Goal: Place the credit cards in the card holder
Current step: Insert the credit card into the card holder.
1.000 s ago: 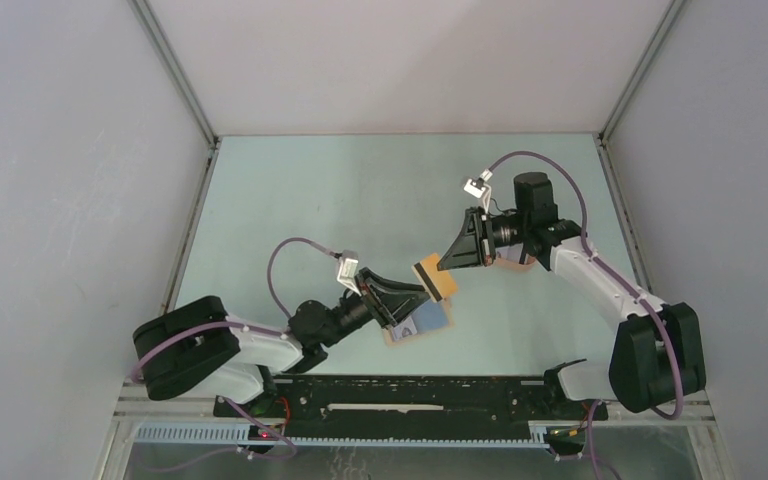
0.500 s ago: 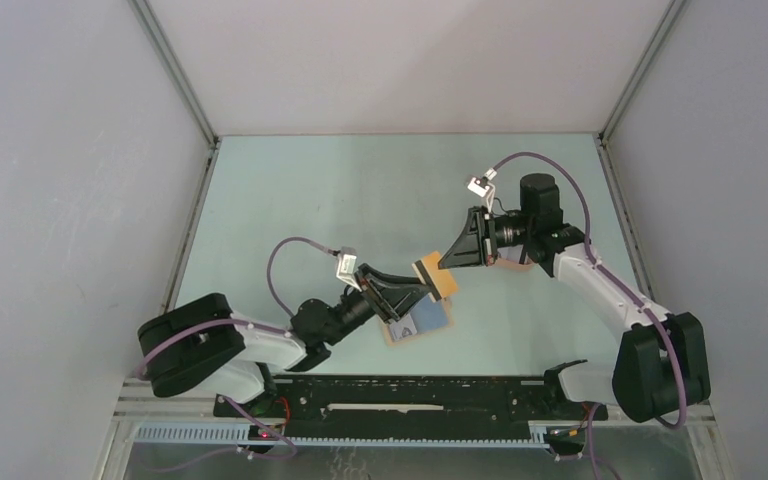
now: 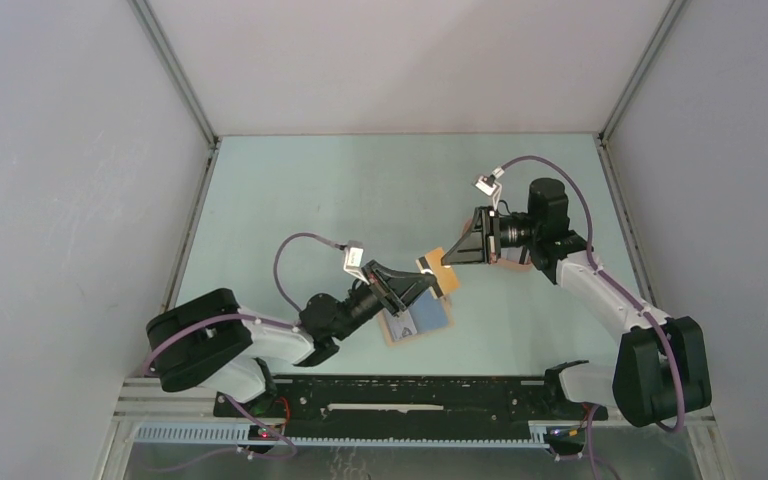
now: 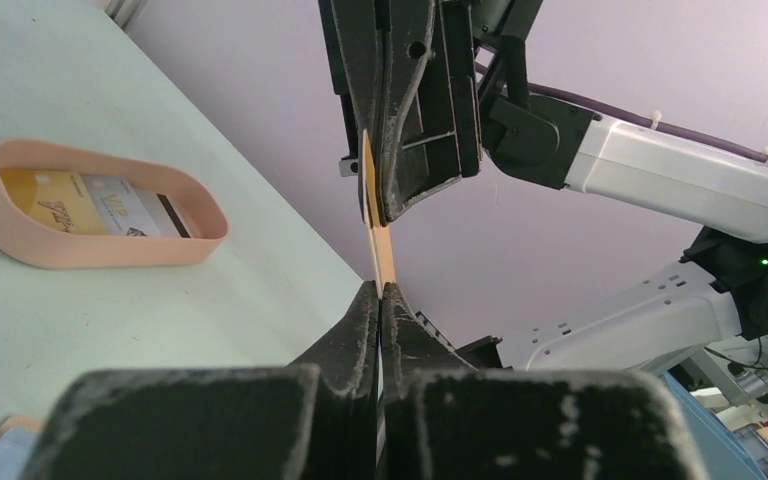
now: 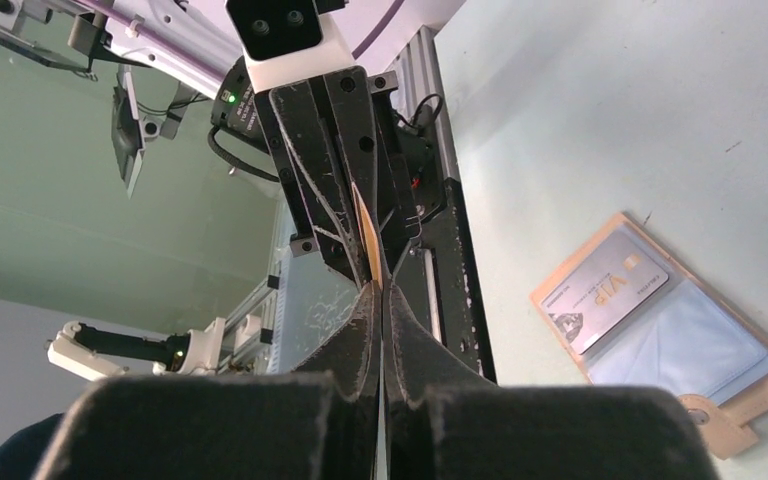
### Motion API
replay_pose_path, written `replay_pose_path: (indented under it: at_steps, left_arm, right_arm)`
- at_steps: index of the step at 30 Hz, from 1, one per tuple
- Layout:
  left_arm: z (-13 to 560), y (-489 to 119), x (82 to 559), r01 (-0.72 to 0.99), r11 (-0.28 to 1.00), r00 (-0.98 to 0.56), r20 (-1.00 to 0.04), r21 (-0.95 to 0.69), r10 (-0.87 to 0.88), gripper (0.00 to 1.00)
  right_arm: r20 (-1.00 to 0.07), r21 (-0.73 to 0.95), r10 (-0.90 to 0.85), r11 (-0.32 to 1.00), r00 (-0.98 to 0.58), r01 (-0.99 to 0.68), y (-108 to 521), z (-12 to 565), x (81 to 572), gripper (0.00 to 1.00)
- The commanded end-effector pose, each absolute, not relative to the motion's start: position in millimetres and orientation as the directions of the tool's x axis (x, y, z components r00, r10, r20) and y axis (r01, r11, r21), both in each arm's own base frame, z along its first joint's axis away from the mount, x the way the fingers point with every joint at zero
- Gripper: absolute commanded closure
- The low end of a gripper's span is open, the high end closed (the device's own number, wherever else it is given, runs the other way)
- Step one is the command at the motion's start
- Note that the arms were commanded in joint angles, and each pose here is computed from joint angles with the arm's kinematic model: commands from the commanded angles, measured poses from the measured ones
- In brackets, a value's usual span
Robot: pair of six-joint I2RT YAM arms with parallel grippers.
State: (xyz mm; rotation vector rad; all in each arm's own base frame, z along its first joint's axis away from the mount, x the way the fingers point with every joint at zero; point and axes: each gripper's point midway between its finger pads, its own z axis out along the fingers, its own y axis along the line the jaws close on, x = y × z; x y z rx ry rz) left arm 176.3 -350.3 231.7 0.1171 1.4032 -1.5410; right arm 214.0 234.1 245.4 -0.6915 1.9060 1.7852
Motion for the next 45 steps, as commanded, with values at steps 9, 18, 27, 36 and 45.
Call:
replay_pose_path:
  at_steps: [9, 18, 27, 36, 45]
  left_arm:
    - [215.9, -319.9, 182.1, 0.551, 0.082, -0.63, -0.478, -0.83, -0.612, 1.0]
    - [129.4, -298.3, 166.4, 0.31, 0.301, -0.786, -0.422, -0.902, -0.452, 1.0]
    - [116.6, -276.6, 144.6, 0.267, 0.488, -0.835, -0.452, -0.831, -0.314, 1.0]
    - [119.8, -304.7, 135.8, 0.273, 0.342, -0.906, -0.36, -0.899, -0.223, 1.0]
    - [106.1, -323.4, 136.7, 0.188, 0.24, -0.954, -0.234, -0.953, -0.185, 1.0]
  right_arm:
    - [-0.818, 0.559, -0.11, 0.082, -0.565, -0.825, 222.2, 255.3, 214.6, 0.47]
    - [-0.889, 0.368, -0.208, 0.207, -0.408, -0.907, 205.7, 236.1, 223.3, 0.39]
    - [-0.793, 0.433, -0.393, 0.172, -0.465, -0.885, 218.8, 188.0, 220.6, 0.43]
    - [-0.672, 0.482, -0.518, 0.236, -0.529, -0.844, 237.8, 142.9, 224.3, 0.5]
    - [-0.55, 0.551, -0.583, 0.284, -0.598, -0.784, 243.8, 110.5, 226.5, 0.63]
